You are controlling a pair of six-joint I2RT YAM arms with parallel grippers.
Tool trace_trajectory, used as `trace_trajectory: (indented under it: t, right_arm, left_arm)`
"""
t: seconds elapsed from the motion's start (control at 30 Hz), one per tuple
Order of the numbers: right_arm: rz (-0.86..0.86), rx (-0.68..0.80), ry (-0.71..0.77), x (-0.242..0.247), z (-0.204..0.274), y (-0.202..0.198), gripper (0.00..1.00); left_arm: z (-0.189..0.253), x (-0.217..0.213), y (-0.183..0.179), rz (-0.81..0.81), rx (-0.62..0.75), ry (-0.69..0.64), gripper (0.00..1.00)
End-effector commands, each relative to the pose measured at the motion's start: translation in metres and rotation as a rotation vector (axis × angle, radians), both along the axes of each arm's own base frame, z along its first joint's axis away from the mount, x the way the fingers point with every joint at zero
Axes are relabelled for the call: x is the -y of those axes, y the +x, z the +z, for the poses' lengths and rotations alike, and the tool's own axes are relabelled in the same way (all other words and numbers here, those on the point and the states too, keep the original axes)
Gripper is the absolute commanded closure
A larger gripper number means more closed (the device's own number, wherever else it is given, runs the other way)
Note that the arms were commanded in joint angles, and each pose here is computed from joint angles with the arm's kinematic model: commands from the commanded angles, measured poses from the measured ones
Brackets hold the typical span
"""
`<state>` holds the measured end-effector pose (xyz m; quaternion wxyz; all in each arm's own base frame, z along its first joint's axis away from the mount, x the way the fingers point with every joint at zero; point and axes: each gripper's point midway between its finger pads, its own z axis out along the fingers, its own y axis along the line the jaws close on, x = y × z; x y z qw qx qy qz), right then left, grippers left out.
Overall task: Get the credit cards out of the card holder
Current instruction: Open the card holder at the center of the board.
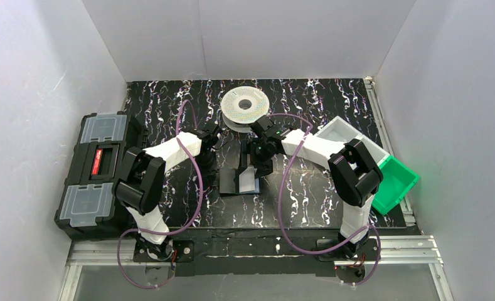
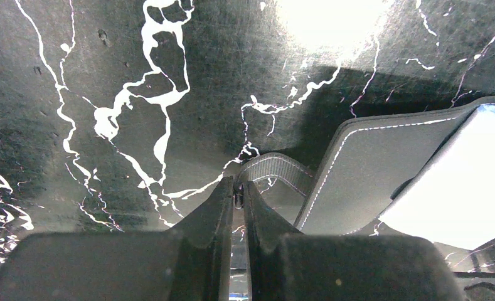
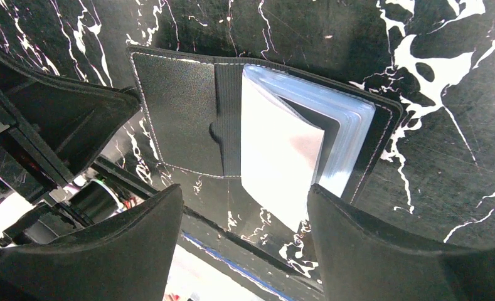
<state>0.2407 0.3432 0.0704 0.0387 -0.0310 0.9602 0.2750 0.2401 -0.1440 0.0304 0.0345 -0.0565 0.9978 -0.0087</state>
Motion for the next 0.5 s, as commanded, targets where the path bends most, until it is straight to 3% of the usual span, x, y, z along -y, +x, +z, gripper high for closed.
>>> trace_trajectory:
  t: [0.0,0.47]
  right_arm:
    - [0.01,0.011,0.052,-0.009,0.01,0.005,0.2]
    - [0.033,-0.036,0.146,-0.034,0.022,0.008,0.2]
  left_arm:
    - [0.002,-0.005,-0.004,-0.009,-0.013,0.028,1.0]
    - [0.012,0.003,0.002,-0.032,0.016,-0.018,0.98]
